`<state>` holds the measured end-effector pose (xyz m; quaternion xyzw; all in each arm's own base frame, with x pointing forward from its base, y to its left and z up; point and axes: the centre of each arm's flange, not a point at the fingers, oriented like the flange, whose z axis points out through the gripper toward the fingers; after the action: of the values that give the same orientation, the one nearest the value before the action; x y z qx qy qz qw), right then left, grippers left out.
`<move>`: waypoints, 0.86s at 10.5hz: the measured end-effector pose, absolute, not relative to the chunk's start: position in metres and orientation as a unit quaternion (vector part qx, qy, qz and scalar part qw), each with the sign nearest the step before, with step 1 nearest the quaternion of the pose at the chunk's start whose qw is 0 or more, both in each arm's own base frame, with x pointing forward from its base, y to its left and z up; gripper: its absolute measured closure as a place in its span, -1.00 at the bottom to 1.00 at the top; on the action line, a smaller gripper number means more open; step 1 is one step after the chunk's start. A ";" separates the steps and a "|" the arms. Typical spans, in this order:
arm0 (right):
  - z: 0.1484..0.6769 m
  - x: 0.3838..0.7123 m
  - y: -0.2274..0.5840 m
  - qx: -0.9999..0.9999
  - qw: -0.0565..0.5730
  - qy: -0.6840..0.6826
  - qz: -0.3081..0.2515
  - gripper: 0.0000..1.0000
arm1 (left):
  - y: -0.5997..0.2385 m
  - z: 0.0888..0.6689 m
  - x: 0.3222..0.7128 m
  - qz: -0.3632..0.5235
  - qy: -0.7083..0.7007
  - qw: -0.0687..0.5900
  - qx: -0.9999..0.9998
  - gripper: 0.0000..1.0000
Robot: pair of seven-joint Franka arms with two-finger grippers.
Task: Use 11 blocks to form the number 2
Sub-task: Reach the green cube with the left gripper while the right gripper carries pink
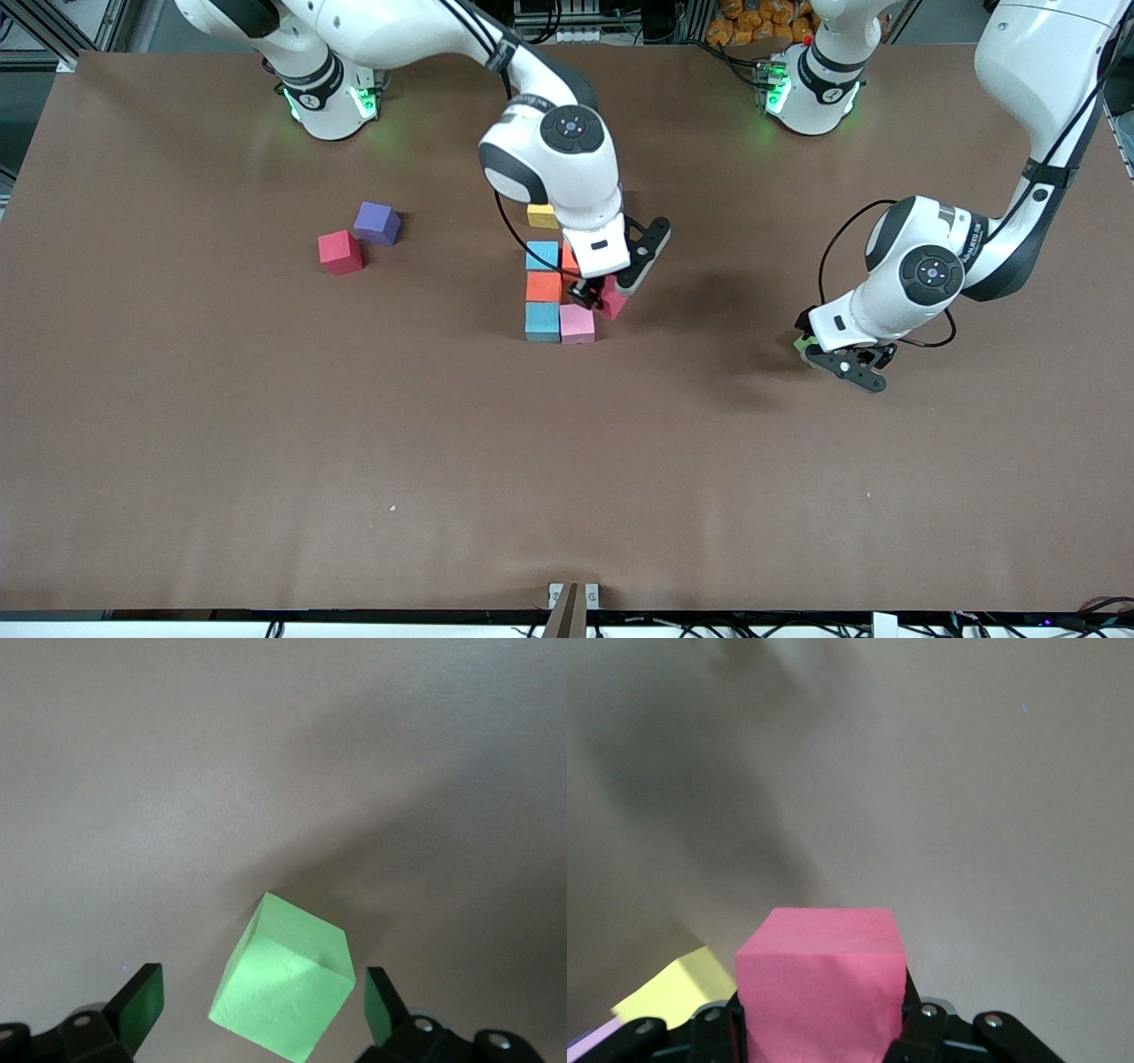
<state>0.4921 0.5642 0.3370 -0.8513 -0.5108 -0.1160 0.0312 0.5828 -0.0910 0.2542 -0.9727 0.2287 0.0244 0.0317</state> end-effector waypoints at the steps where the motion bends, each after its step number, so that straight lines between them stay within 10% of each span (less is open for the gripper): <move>1: 0.322 0.495 0.568 -0.837 0.035 -0.533 -0.121 -0.20 | -0.092 0.253 0.581 0.025 0.189 0.032 -0.981 -1.00; 9: 0.244 0.487 0.599 -0.705 0.004 -0.700 -0.117 -0.20 | -0.079 0.246 0.574 0.025 -0.157 0.037 -0.987 -1.00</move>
<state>0.4874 0.5995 0.2435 -0.7046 -0.7000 -0.1165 0.0044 0.5744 -0.0787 0.2462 -0.9865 -0.1572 0.0246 0.0374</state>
